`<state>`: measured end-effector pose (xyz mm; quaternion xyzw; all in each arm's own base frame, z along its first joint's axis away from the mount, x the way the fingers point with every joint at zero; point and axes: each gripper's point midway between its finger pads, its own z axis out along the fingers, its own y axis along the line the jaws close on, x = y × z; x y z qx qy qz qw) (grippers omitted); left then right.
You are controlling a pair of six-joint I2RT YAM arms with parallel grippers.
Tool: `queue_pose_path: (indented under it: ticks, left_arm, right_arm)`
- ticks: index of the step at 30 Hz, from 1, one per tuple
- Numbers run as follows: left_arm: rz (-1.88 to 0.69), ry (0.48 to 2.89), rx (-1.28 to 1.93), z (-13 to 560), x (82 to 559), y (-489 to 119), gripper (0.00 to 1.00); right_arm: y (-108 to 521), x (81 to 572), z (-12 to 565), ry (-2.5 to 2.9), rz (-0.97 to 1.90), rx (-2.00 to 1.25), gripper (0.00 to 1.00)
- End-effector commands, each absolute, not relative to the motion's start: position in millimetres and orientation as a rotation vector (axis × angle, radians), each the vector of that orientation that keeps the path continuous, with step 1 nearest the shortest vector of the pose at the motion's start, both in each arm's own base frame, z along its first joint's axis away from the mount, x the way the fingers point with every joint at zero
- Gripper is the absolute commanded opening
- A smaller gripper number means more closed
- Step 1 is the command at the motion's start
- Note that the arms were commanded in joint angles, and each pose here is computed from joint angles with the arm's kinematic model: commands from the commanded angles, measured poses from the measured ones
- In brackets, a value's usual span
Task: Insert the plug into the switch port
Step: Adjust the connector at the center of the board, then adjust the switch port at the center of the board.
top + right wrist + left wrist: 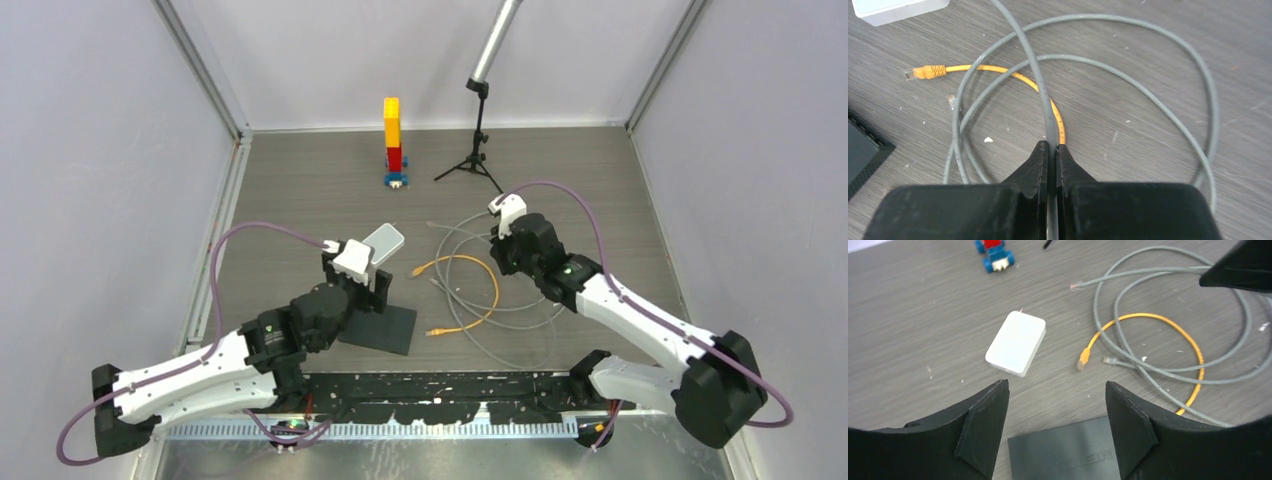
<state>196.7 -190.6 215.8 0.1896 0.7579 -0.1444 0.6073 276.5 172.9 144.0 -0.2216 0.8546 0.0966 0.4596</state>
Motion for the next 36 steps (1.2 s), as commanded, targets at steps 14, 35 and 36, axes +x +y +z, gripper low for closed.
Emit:
queue_pose_path:
  ticks: [14, 35, 36]
  left_arm:
    - [-0.294, 2.097, -0.023, 157, 264, -149, 0.74]
    - [0.091, 2.415, -0.189, 118, 320, -146, 0.98]
    - [0.109, 2.401, -0.181, 118, 324, -145, 0.99]
  right_arm:
    - [189, 311, 91, 2.164, 0.342, -0.398, 0.28]
    - [149, 307, 187, 2.072, 0.246, -0.079, 0.68]
    - [149, 306, 188, 2.069, 0.251, -0.074, 0.68]
